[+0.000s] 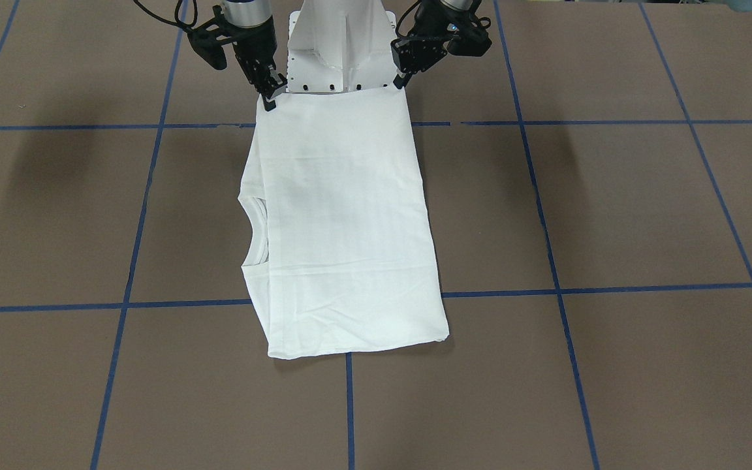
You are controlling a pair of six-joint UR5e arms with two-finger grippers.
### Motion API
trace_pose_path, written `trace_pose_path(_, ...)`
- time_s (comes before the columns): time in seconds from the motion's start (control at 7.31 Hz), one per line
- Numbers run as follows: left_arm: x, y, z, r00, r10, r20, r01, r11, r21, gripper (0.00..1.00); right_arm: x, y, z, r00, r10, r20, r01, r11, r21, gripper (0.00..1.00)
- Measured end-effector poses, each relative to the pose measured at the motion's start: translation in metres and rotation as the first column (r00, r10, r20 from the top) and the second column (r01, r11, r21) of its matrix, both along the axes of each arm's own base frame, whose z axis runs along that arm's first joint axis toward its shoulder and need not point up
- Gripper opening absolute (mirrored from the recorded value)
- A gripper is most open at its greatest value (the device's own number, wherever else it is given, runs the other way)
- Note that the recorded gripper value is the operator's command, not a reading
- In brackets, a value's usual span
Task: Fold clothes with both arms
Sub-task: 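Lift the near shirt edge with both grippers and fold it away from the robot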
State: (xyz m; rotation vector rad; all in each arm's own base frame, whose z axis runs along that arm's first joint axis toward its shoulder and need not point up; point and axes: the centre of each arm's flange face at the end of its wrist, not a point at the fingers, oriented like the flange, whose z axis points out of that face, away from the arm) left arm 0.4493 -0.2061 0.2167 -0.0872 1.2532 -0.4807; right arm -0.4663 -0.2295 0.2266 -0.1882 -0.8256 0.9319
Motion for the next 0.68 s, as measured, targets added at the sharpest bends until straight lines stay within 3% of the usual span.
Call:
trace_pose_path(0.27, -0.008, -0.046, -0.033, 0.999, -0.036, -0.007, 0.036, 0.989, 0.144, 0.00, 0.028, -0.054, -0.026, 0.998, 0.053, 0.027, -0.054, 0.998, 0.034, 0.00)
trace_pose_path(0.68, -0.016, -0.159, -0.039, 0.991, -0.108, 0.075, 0.081, 0.952, 0.294, 0.00, 0.035, -0.172, -0.033, 0.998, 0.057, 0.021, -0.058, 0.997, 0.059, 0.00)
